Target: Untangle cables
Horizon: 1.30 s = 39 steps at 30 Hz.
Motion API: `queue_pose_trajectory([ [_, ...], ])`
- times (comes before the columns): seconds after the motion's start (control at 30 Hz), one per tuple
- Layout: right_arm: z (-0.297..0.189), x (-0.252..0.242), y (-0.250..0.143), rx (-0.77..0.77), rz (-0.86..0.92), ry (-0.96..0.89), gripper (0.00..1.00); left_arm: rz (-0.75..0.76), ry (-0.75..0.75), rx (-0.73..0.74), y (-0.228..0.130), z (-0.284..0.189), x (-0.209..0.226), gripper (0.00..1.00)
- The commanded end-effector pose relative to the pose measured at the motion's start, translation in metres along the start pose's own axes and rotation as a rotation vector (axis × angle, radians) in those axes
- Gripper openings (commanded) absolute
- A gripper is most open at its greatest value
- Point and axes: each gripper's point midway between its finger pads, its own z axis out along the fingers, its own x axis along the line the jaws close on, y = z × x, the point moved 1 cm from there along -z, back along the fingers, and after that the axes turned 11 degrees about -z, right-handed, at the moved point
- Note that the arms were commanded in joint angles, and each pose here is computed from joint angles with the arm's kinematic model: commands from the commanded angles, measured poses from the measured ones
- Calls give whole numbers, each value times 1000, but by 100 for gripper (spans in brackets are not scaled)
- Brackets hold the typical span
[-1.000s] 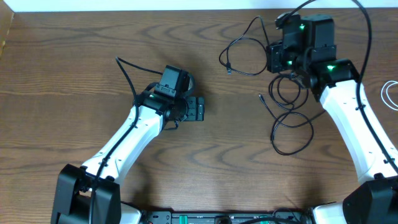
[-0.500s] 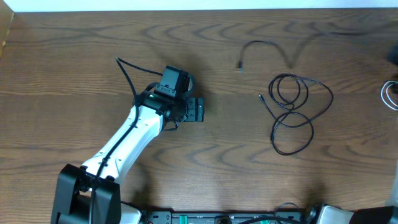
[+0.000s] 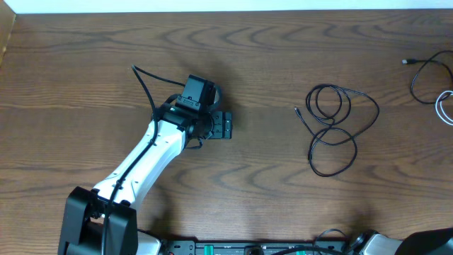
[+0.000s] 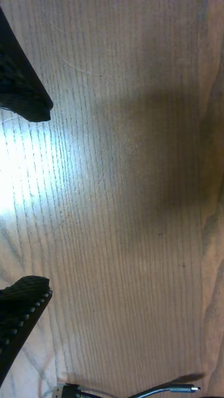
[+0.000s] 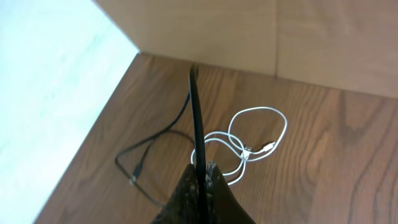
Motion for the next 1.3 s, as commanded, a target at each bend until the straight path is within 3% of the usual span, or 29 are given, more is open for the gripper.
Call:
queue_pose_trajectory([
  [0.0, 24, 18, -20, 90, -138, 84, 1, 1, 18, 0, 0, 2, 5, 85],
  [0.23, 76, 46, -74, 274, -301, 269, 1, 1, 18, 0, 0, 2, 5, 85],
  [0.43, 88, 54, -62, 410, -441, 277, 1, 0, 17, 0, 0, 2, 5, 84],
  [0.57, 117, 32, -87, 644, -438, 122, 1, 0, 10, 5, -1, 2, 3, 84],
  [0.7, 146, 13, -110, 696, -430, 9, 1, 0, 8, 6, -1, 2, 3, 84],
  [0.8, 155, 18, -102, 642, -410, 15, 1, 0, 9, 6, -1, 2, 3, 84],
  [0.83, 156, 19, -101, 640, -408, 22, 7, 1, 9, 6, -1, 2, 3, 84],
  [0.87, 155, 24, -103, 647, -398, 51, 29, 1, 9, 6, -1, 2, 3, 84],
  [0.9, 154, 27, -105, 652, -391, 71, 40, 0, 9, 5, -1, 2, 3, 84],
  [0.93, 149, 42, -111, 676, -370, 154, 60, 1, 9, 6, -1, 2, 3, 84],
  [1.0, 137, 60, -124, 727, -368, 241, 66, 0, 9, 5, -1, 2, 3, 84],
  [1.13, 81, 104, -157, 870, -509, 450, 66, 0, 11, 8, -2, 2, 4, 84],
  [1.27, 25, 120, -181, 1004, -625, 485, 65, 0, 11, 8, -2, 2, 4, 85],
])
